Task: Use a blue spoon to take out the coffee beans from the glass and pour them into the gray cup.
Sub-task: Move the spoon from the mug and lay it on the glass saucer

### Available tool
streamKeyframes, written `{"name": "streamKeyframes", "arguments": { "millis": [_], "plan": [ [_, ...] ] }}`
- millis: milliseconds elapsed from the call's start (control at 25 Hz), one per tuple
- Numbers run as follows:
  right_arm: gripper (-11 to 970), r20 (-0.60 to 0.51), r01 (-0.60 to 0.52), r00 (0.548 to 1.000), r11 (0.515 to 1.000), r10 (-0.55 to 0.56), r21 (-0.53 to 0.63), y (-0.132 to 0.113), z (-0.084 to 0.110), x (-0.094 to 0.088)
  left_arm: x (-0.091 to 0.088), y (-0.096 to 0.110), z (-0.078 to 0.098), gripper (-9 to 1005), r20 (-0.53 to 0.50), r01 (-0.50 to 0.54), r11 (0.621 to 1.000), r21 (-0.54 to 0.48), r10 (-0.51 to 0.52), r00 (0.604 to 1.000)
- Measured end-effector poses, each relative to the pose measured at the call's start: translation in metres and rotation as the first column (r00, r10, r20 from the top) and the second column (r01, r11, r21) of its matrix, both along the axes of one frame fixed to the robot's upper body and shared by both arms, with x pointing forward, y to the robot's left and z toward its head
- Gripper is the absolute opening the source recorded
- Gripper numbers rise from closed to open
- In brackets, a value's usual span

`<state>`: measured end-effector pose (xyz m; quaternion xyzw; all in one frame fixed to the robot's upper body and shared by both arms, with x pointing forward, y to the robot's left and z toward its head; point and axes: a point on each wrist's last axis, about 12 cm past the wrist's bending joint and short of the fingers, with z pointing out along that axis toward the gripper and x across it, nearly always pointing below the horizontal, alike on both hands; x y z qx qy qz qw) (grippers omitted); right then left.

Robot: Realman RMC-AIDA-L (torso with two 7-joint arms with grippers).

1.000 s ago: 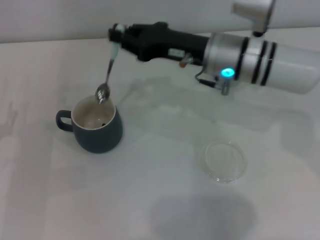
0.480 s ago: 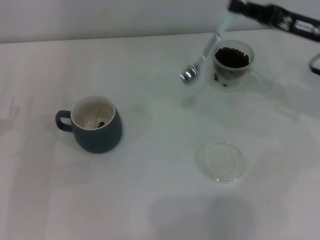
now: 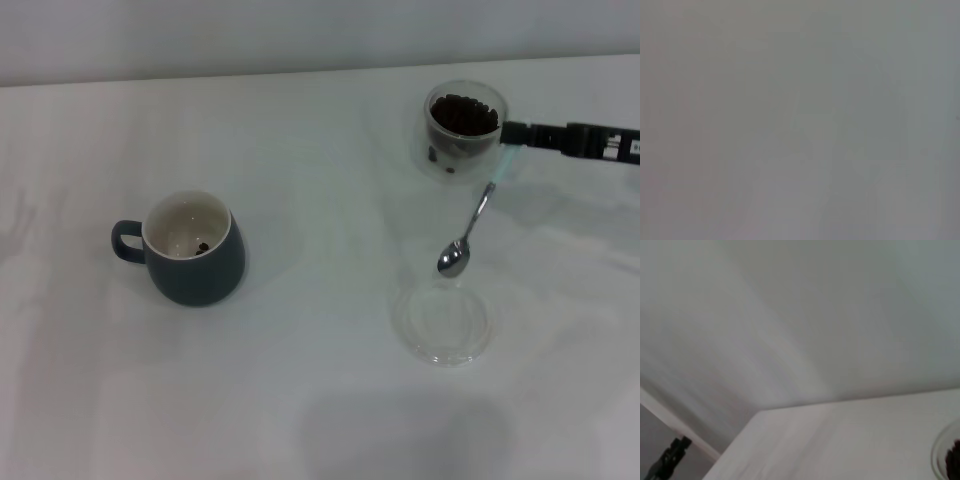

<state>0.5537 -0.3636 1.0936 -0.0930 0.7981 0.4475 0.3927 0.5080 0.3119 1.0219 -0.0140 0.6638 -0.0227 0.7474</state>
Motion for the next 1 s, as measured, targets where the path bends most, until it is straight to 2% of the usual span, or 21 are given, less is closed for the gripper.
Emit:
{"name": "streamKeyframes", "arguments": {
  "millis": [400, 1000],
  "plan": [
    [146, -0.079, -0.039, 0.996, 0.998, 0.035, -0.056, 0.013, -0.025, -0.014, 0.005, -0.003, 0.003, 893, 0.009, 0.009, 1.000, 0.002, -0.009, 1.000],
    [146, -0.128, -0.035, 0.991, 0.997, 0.027, -0.063, 0.023, -0.042, -0.024, 0.004, -0.002, 0.002, 893, 0.007, 0.008, 1.000, 0.002, -0.008, 1.000]
  ]
}}
